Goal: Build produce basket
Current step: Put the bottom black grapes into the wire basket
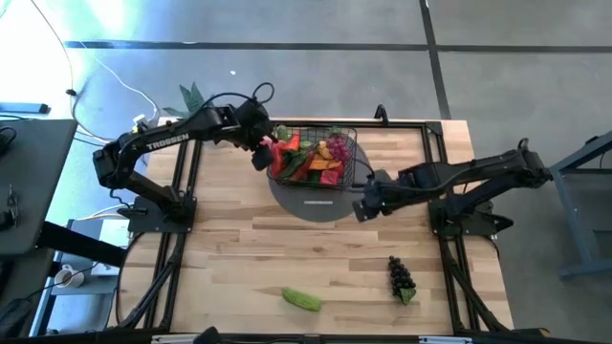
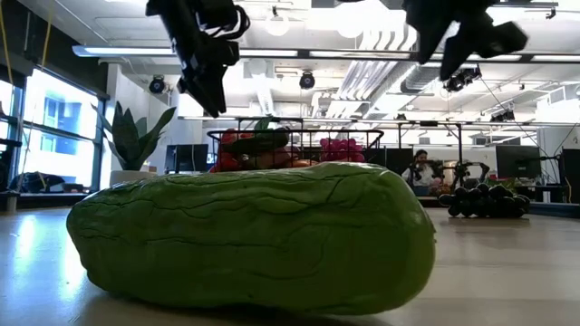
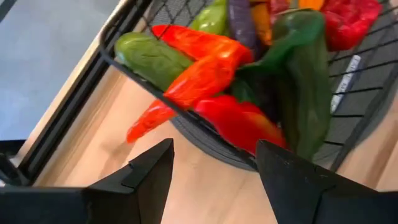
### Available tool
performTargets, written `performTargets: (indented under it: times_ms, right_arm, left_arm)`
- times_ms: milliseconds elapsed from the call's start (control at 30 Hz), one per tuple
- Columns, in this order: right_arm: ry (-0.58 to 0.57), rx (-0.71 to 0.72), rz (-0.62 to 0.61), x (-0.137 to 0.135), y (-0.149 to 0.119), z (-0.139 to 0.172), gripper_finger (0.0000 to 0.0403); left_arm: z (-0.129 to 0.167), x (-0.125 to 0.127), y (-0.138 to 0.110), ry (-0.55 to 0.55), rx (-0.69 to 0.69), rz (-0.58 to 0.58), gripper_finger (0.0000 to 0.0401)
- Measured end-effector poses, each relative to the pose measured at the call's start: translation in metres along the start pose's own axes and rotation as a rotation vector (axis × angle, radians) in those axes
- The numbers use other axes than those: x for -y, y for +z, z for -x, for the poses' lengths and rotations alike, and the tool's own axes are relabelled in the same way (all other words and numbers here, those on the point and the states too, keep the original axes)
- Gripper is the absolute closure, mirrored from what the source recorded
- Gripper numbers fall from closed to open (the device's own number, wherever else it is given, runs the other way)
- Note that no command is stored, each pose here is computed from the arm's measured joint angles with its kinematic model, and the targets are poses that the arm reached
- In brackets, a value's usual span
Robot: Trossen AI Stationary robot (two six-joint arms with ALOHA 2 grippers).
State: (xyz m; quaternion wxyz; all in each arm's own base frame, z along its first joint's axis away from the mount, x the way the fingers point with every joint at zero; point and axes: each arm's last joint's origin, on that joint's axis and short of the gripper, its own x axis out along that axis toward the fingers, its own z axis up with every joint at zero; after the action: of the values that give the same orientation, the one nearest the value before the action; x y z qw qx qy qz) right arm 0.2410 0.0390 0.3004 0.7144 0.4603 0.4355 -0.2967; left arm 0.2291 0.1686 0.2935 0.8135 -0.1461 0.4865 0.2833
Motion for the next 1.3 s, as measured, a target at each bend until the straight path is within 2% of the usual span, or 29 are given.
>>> performTargets:
  times_ms: [267,500,633,933,1067,1300]
  right_arm:
    - [0.007,-0.108,0.017,-0.005,-0.035,0.004,0.0249]
    - [-0.075,-0.226,0.004,0.002,-0.061,0.009,0.0249]
    - [-0.122,-0.262,0.031,0.006,-0.074,0.013,0.0249]
    - [-0.139,-0.292,0.1,0.01,-0.097,0.019,0.0247]
    - [-0.145,-0.319,0.107,0.012,-0.104,0.021,0.0223]
    - [-0.224,-0.332,0.12,0.017,-0.124,0.02,0.0151]
  left_arm:
    - [0.001,0.017,0.0,-0.027,0.003,-0.034,0.0185]
    - [0.002,0.026,-0.001,-0.041,0.004,-0.035,0.0185]
    - [0.002,0.03,-0.001,-0.049,0.004,-0.025,0.0185]
    - [0.003,0.039,-0.002,-0.062,0.005,-0.037,0.0185]
    - [0.003,0.042,-0.002,-0.067,0.004,-0.026,0.0185]
    - [0.004,0.05,-0.003,-0.08,0.003,-0.012,0.0185]
